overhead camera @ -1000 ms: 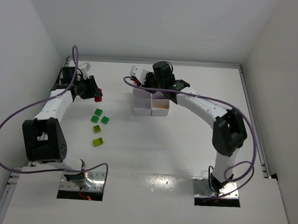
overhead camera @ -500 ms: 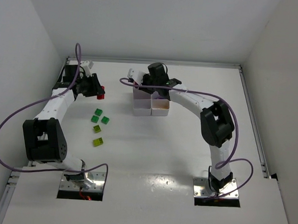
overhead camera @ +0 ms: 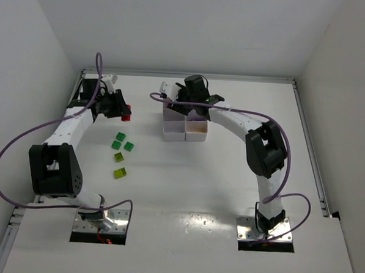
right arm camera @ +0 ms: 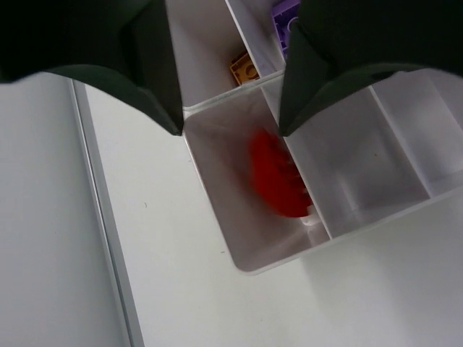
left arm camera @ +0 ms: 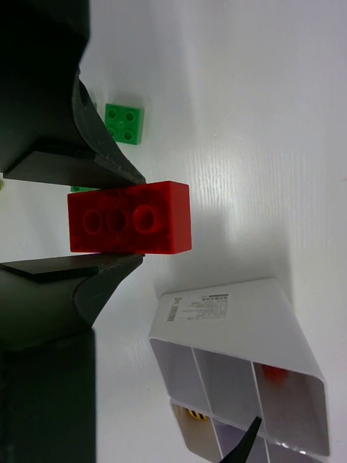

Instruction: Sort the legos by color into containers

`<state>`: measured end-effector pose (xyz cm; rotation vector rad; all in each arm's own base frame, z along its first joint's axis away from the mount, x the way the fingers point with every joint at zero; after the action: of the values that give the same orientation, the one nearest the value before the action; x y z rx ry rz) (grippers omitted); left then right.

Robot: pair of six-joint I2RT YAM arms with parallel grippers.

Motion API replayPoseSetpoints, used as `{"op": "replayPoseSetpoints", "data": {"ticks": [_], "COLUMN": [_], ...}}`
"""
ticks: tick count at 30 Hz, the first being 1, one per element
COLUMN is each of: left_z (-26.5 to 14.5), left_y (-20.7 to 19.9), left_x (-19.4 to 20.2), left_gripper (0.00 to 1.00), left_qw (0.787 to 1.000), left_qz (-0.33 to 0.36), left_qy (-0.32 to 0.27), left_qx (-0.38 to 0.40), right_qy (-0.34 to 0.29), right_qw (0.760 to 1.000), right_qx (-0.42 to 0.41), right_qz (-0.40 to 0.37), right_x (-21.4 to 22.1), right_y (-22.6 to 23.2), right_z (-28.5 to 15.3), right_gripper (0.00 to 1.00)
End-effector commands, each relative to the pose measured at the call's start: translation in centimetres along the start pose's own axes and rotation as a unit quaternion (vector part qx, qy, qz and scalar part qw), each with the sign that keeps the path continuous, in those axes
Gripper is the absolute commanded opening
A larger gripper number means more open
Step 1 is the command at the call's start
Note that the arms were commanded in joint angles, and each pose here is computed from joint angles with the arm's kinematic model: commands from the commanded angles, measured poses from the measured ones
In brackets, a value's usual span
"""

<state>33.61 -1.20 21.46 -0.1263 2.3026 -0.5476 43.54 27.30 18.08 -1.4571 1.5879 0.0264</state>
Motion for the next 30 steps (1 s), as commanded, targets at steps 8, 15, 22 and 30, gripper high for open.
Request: {"op": "replayPoseSetpoints", "data": {"ticks": [8,15,22,30], "left_z": [0.5,4.0,8.5,11.5], "left_y": [-8.3,-13.9,-15.9,-17.8], "left_x": [-2.8,-3.4,-2.6,-1.6], "left_gripper": [0.27,0.22,0.10,0.00], "left_qw": [0.987,0.982,0.978,0.965], "left_qz": [0.074,0.091,0.081,0.126], "left_qy": [-0.078,-0.120,-0.172,-0.225], "left_qx": [0.118,0.115,0.082,0.055], "right_qy": [-0.048,-0.062,-0.041,-0.034], "right_qw": [0.992,0.950,0.920,0.920], "right_qx": [0.091,0.202,0.213,0.201], "right_qz": [0.071,0.229,0.325,0.334], "right_x": [-2.7,-2.0,1.8,3.4], "right_y": [-3.3,-7.3,-9.2,-8.8], "right_z": [-3.0,-10.1,-13.3,-14.3], "right_gripper": [0.64,0.85,0.87,0.87]}}
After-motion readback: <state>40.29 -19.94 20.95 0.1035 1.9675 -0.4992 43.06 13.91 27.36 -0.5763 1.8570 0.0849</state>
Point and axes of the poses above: each gripper's point midway between its finger pads, its own z axis out along the fingers, its own y axis along the line the jaws close on, x = y × z, the point moved 9 cm from there along -z, back along the fingers, and after that the axes turned 2 degrees about -z, right-handed, at the moved point
